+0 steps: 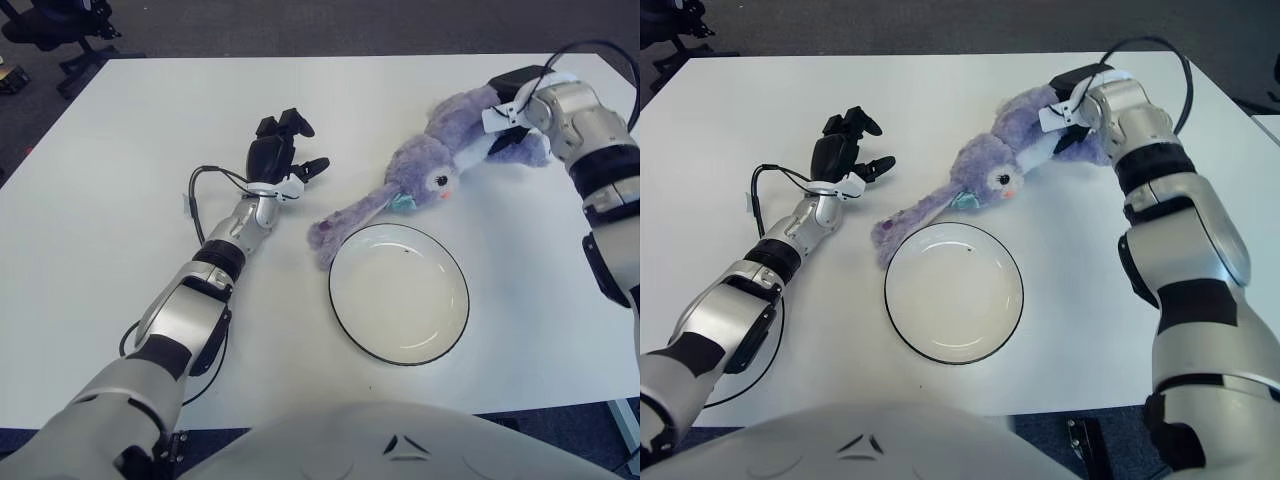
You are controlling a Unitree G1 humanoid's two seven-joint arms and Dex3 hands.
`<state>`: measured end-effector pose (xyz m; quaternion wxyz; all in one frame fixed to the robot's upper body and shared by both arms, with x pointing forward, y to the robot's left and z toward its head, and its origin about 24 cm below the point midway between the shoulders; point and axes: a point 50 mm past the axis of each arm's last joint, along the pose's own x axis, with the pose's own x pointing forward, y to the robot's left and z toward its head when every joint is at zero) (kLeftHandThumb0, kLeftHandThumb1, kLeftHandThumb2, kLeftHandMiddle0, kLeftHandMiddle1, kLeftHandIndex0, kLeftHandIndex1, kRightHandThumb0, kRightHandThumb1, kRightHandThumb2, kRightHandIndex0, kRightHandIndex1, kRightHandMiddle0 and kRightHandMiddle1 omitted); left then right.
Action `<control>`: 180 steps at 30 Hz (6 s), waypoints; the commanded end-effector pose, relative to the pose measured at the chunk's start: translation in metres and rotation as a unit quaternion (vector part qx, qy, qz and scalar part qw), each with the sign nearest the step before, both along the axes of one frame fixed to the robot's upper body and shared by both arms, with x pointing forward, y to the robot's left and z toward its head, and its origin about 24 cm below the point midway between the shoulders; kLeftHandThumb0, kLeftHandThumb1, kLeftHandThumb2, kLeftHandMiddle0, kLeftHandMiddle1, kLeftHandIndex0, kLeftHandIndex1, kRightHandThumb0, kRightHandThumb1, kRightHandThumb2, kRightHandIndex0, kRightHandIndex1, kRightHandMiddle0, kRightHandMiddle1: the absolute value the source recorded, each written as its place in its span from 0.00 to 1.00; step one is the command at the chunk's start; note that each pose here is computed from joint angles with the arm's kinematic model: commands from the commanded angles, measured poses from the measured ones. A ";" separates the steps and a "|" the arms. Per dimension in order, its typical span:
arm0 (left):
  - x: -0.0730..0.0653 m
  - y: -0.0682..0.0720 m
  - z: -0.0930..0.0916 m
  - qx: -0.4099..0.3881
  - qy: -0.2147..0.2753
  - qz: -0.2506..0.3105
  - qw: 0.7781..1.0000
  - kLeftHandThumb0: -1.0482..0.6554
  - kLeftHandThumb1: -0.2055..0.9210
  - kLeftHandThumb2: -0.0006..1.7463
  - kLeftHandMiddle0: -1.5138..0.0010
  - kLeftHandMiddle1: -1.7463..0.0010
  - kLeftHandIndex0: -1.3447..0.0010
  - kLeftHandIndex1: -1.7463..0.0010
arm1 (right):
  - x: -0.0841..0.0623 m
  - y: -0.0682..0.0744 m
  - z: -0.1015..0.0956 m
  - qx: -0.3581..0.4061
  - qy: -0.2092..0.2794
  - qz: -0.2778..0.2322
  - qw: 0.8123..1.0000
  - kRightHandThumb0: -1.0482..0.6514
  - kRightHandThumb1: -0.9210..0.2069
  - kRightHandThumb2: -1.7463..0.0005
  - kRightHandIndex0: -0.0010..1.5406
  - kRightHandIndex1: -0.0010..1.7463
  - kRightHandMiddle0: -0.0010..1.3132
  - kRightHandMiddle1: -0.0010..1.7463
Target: Put the doll into the plate.
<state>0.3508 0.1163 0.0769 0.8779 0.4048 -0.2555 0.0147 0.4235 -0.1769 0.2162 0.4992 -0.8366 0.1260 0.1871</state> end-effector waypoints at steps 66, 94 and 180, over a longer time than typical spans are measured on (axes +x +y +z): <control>-0.020 -0.007 0.030 0.068 -0.258 -0.040 0.963 0.46 1.00 0.26 0.83 0.39 0.82 0.04 | -0.001 0.030 -0.050 -0.036 0.071 -0.086 0.993 0.39 0.00 0.94 0.69 1.00 0.49 0.73; -0.050 -0.036 0.090 0.159 -0.403 -0.288 0.854 0.29 1.00 0.28 0.70 1.00 0.71 0.86 | -0.005 0.033 -0.063 -0.027 0.096 -0.110 0.989 0.40 0.00 0.92 0.67 1.00 0.46 0.75; -0.008 -0.067 0.064 0.505 -0.160 -0.311 0.789 0.15 1.00 0.63 0.78 1.00 0.71 0.99 | -0.007 0.030 -0.077 -0.026 0.108 -0.065 0.992 0.45 0.00 0.94 0.39 1.00 0.60 0.04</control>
